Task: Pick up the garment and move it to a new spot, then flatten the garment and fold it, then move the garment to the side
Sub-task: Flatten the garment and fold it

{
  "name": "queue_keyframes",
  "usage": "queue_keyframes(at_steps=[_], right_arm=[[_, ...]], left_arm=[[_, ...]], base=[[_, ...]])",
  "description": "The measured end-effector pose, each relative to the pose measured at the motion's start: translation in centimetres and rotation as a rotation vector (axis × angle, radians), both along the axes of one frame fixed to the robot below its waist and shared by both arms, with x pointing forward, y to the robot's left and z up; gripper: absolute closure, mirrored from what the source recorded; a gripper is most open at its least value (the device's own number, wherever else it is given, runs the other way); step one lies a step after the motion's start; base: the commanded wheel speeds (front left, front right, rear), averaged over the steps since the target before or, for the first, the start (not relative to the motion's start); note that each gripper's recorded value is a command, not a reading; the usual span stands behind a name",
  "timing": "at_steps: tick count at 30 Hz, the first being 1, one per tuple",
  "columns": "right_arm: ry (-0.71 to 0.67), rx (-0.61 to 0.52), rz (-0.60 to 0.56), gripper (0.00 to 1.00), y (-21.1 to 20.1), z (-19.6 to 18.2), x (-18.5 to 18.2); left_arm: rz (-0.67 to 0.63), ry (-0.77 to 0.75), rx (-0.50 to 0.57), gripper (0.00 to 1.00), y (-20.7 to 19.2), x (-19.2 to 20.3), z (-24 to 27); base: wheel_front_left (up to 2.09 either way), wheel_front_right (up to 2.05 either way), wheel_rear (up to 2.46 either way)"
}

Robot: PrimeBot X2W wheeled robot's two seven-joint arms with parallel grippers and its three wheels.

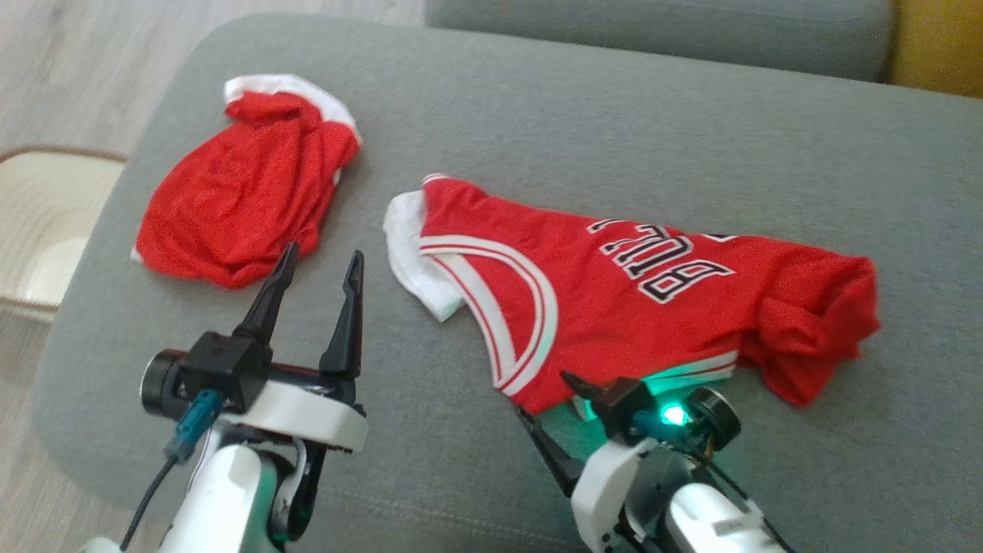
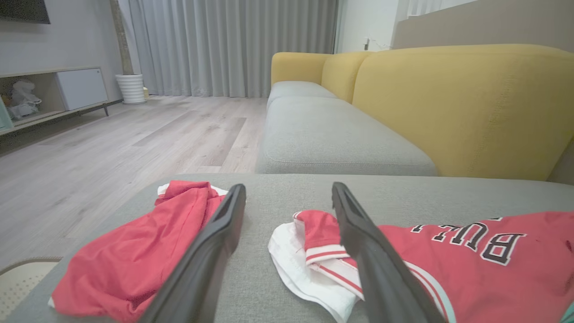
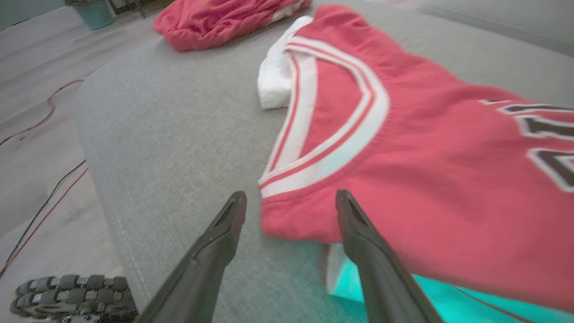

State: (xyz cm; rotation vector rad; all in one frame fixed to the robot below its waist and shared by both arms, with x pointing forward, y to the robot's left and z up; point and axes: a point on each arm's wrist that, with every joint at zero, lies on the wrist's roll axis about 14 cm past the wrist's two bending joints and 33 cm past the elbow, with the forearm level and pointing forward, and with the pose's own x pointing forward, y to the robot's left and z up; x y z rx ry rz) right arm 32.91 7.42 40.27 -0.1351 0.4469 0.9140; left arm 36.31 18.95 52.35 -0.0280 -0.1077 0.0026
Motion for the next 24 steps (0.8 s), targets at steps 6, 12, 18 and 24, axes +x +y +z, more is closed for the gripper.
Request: queue_keyframes(at_steps=[6,12,18,24], right_arm=[[0.069,-0.189,0.135,0.00,1.1,-4.2,-0.8],[0.081,-0.201,0.147,1.00,1.8,-4.0,0.2],[0.049,-0.095,0.054,1.00,1.1,-1.5,2.0],[-0.063,0.104,-0.163,1.00,-2.2,4.5,6.7]], left_arm=[[0.055,0.012,0.001,0.00,1.6,-0.2,-0.3],[0.072,0.001,-0.004,0.00,2.0,-0.1,0.1],[0.054,-0.013,0.004,0.00,1.6,0.5,0.4],[-0.003,-0.028,0.004,0.00,-0.2,1.4,0.7]], base=[[0.00,0.00,0.00],[0.00,0.00,0.00],[0.00,0.00,0.00],[0.00,0.00,0.00]])
